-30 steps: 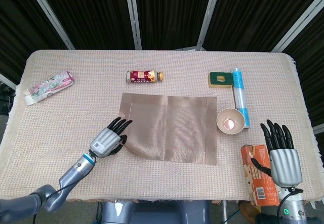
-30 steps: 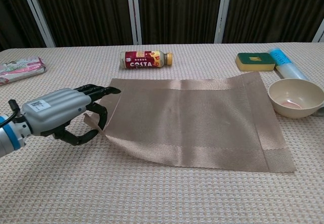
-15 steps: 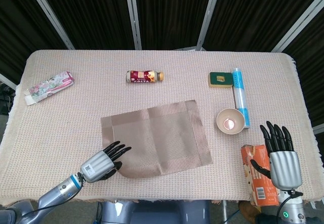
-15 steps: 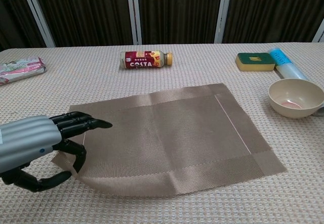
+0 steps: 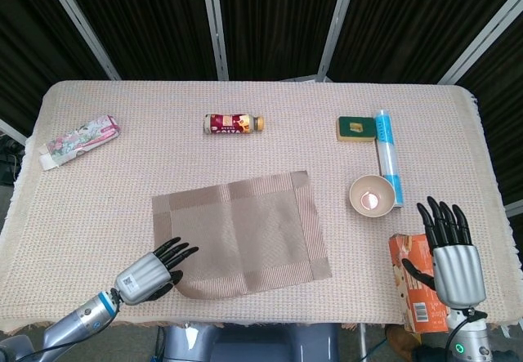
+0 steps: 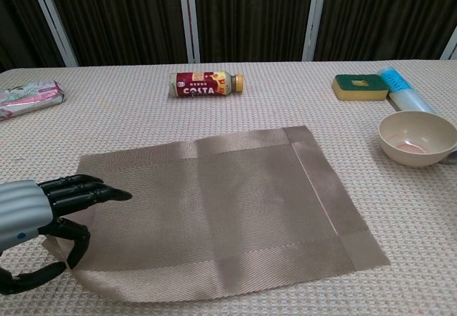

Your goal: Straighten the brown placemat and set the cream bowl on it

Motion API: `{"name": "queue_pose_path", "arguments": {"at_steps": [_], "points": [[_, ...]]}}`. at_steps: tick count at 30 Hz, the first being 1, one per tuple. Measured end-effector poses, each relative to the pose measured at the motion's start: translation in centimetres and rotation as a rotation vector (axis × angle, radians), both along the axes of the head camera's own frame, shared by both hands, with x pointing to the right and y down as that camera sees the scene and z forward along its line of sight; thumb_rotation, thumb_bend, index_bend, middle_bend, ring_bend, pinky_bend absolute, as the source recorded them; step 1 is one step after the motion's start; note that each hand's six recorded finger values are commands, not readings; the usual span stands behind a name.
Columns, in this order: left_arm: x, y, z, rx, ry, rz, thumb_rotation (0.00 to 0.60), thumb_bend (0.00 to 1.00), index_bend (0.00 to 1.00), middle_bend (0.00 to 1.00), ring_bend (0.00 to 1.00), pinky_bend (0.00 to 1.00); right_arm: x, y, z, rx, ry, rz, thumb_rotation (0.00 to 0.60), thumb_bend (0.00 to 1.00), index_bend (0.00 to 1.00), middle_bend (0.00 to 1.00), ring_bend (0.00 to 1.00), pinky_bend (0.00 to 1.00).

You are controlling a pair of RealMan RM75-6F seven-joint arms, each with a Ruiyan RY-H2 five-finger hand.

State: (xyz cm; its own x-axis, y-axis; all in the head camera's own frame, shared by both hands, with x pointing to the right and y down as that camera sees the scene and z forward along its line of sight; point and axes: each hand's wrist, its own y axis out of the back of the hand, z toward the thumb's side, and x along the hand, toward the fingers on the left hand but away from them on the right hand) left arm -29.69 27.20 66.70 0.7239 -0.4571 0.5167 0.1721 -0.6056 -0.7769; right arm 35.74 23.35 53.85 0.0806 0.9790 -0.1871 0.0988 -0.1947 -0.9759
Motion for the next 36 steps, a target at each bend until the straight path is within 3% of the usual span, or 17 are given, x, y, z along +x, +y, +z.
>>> {"name": "queue_pose_path", "arguments": {"at_steps": [8,10,12,14,16,25,32,36], "points": [[-2.5,-1.1,0.0,0.039,-0.041,-0.063,0.600,0.57,0.82,0.00,0.00,0.00,-0.2,0.0,-0.3,0.005,-0.010,-0.004,0.600,0.00,0.00,0.00,0.00,0.00],[-2.7,-1.4,-0.1,0.051,-0.041,-0.078,0.600,0.53,0.77,0.00,0.00,0.00,-0.2,0.1,-0.3,0.006,-0.012,-0.006,0.600,0.00,0.00,0.00,0.00,0.00],[-2.9,-1.6,-0.1,0.058,-0.044,-0.092,0.600,0.35,0.57,0.00,0.00,0.00,-0.3,0.1,-0.4,0.007,-0.014,-0.007,0.600,0.00,0.00,0.00,0.00,0.00],[-3.1,-1.5,0.0,0.052,-0.049,-0.096,0.600,0.08,0.18,0.00,0.00,0.00,-0.3,0.1,-0.4,0.008,-0.015,-0.008,0.600,0.00,0.00,0.00,0.00,0.00],[-3.3,-1.4,0.1,0.041,-0.059,-0.094,0.600,0.00,0.01,0.00,0.00,0.00,-0.3,0.1,-0.4,0.008,-0.015,-0.008,0.600,0.00,0.00,0.00,0.00,0.00],[-5.1,-1.5,-2.1,-0.026,-0.048,-0.146,0.600,0.00,0.00,0.00,0.00,0.00,-0.3,0.1,0.0,-0.012,-0.012,-0.009,0.600,0.00,0.00,0.00,0.00,0.00],[-7.7,-5.3,-6.9,0.083,0.012,-0.290,0.600,0.00,0.00,0.00,0.00,0.00,0.4,-0.2,1.1,-0.049,0.017,-0.001,0.600,0.00,0.00,0.00,0.00,0.00],[-9.2,-7.6,-8.2,0.145,-0.006,-0.408,0.600,0.00,0.00,0.00,0.00,0.00,0.5,-0.9,2.3,-0.106,0.009,-0.003,0.600,0.00,0.01,0.00,0.00,0.00]]}}
